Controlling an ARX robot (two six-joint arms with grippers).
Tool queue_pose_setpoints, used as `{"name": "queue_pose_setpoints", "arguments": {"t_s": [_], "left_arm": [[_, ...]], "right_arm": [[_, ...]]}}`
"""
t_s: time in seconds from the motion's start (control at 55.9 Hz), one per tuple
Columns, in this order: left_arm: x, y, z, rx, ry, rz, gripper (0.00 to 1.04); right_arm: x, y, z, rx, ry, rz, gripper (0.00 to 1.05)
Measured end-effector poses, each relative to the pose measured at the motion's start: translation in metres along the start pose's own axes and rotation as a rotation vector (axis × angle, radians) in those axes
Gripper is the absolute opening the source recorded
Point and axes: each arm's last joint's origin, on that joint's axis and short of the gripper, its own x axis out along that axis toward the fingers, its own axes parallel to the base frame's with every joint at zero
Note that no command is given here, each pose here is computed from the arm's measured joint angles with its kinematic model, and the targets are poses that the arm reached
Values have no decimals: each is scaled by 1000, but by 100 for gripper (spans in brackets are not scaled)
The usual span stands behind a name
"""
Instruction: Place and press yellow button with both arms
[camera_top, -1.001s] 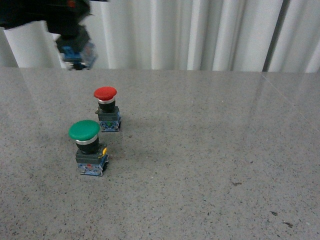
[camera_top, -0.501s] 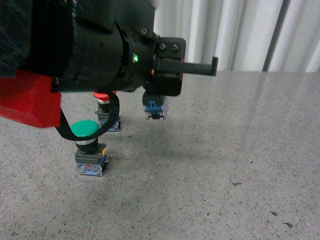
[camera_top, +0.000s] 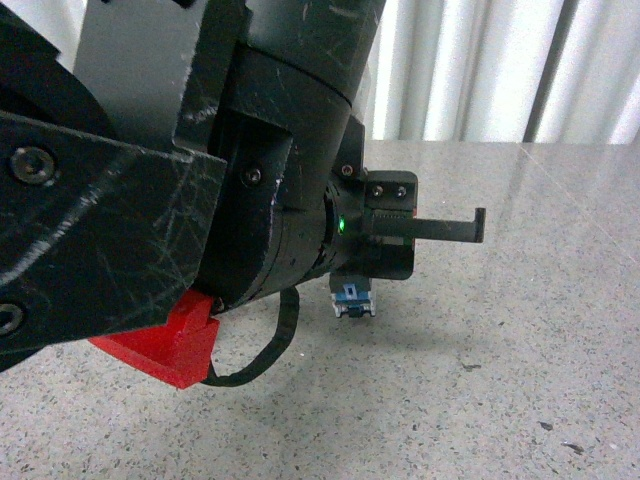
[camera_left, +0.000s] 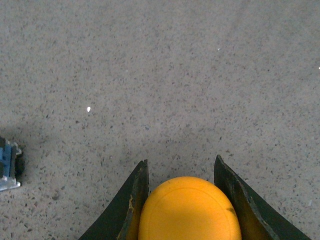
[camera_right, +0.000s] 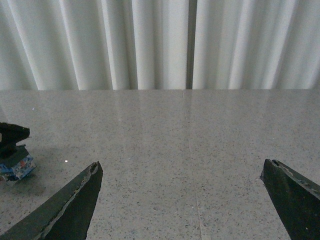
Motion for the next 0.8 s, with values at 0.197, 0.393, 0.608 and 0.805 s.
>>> {"name": "queue_pose_setpoints", "arguments": {"t_s": [0.197,0.393,0.608,0.805], "left_arm": [[5,-1,-5,-24,9,19,33],[7,-1,-4,-37,8,26,47],[4,-1,3,-40,-39,12,98],[-124,90,67,139,-502,359,98]], "right_arm": [[0,0,0,0,0,0,98],[0,0,0,0,0,0,98],[0,0,0,0,0,0,98],[0,0,0,0,0,0,98]]}}
